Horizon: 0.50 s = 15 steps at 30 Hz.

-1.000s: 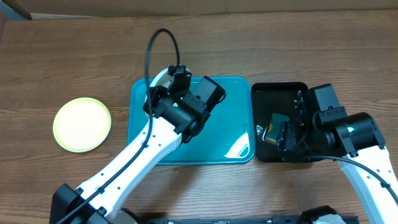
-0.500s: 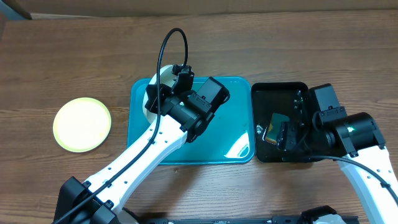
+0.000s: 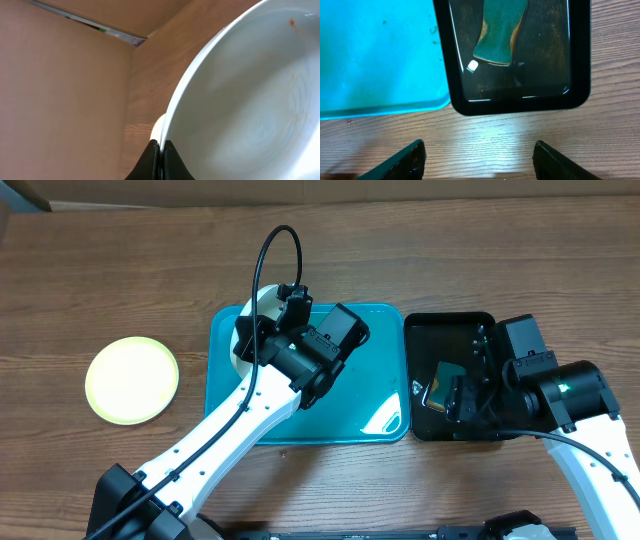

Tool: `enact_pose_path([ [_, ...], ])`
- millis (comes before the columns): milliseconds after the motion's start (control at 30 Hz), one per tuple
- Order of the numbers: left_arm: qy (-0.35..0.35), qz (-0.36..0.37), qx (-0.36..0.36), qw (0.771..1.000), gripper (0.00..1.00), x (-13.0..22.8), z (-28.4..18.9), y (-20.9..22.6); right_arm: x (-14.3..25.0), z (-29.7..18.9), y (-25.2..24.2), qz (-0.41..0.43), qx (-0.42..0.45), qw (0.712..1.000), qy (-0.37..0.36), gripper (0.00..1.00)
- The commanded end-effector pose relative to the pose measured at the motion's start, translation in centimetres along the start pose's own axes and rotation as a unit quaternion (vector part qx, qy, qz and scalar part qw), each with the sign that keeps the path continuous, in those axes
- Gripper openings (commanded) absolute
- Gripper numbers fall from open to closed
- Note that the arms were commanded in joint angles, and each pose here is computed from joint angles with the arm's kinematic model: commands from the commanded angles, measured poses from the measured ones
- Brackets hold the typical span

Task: Clean dirty plates on tray and stack at the side
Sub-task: 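Lift the white plate upright off the tray with left gripper, then carry the white plate left and stack it on the plates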

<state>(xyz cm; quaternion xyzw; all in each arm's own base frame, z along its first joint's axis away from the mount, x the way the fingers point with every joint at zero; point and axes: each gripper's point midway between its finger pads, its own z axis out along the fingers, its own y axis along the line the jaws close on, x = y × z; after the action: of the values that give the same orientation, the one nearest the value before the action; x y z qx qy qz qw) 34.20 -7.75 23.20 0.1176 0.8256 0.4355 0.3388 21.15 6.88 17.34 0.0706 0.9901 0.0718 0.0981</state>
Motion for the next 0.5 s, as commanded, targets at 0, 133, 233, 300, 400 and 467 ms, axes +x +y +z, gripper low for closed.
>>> enact_pose_path([
  [0, 0.017, -0.021, 0.017, 0.999, 0.04, 0.1, 0.7, 0.1, 0.1, 0.1, 0.0, -0.002, 0.002, 1.0, -0.002, 0.7],
  [133, 0.089, -0.056, 0.043, 0.994, 0.04, 2.7, 2.8, 1.4, 0.1, 0.1, 0.0, -0.002, 0.002, 1.0, -0.002, 0.7],
  [233, 0.162, -0.118, 0.05, 0.978, 0.04, 5.2, 4.7, 3.7, 0.1, 0.1, 0.0, -0.002, 0.002, 1.0, -0.002, 0.7],
  [300, 0.211, -0.162, 0.075, 0.961, 0.04, 6.8, 6.3, 4.7, 0.1, 0.1, 0.0, -0.002, 0.002, 1.0, -0.002, 0.7],
  [400, 0.277, -0.228, 0.131, 0.924, 0.04, 9.4, 8.5, 5.2, 0.1, 0.1, 0.0, -0.002, 0.002, 1.0, -0.002, 0.7],
  [467, 0.319, -0.283, 0.174, 0.888, 0.04, 11.3, 9.8, 5.3, 0.1, 0.1, 0.0, -0.002, 0.002, 1.0, -0.001, 0.7],
])
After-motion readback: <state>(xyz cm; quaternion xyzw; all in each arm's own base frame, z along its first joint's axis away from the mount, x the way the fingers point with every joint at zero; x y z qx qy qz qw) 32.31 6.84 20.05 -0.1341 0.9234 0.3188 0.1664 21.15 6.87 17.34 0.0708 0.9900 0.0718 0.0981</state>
